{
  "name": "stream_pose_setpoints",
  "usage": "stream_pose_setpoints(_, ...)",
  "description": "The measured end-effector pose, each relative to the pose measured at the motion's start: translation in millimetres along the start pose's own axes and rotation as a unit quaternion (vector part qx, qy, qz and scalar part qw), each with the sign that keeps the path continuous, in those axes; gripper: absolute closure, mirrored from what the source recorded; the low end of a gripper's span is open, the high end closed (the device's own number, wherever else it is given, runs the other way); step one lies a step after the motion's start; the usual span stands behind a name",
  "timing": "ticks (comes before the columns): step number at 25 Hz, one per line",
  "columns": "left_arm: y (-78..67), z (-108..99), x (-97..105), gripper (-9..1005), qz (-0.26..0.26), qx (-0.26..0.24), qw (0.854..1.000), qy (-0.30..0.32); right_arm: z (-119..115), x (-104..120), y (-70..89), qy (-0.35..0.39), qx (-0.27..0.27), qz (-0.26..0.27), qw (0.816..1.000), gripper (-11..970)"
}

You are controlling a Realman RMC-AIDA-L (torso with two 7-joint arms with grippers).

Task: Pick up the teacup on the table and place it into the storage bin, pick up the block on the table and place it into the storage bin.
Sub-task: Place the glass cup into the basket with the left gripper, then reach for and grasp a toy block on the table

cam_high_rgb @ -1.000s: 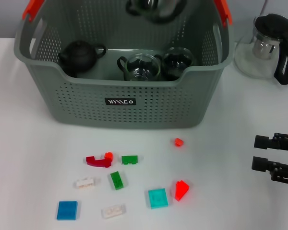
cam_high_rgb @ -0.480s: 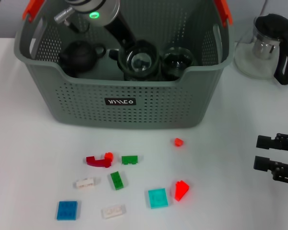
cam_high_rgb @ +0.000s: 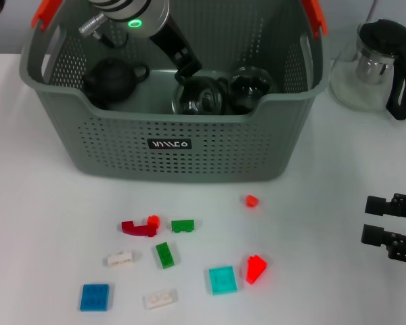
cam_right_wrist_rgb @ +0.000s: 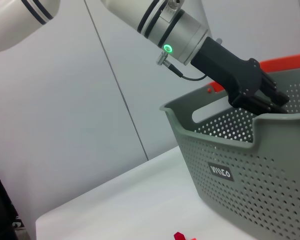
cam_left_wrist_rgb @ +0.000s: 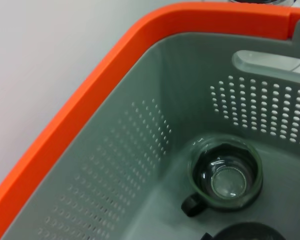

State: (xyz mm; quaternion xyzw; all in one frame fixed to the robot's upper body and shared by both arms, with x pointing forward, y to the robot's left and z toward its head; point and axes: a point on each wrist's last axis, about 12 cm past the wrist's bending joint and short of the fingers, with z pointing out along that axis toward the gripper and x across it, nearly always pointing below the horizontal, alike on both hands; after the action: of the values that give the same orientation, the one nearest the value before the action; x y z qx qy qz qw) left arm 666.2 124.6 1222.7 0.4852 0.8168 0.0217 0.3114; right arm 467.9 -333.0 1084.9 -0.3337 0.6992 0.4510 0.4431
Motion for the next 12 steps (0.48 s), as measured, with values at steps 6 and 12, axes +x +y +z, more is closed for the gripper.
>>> stream_pose_setpoints(6, 11.8, -32, 6, 532, -0.07, -0.007, 0.992, -0.101, 0, 0, 0.1, -0.001, 0.001, 0.0, 1.0, 356)
stream_pose_setpoints(12, 29.0, -93, 63, 477, -0.219, 0.133, 0.908, -0.331, 1, -1, -0.6, 0.0, 0.0, -0.002, 1.0, 356)
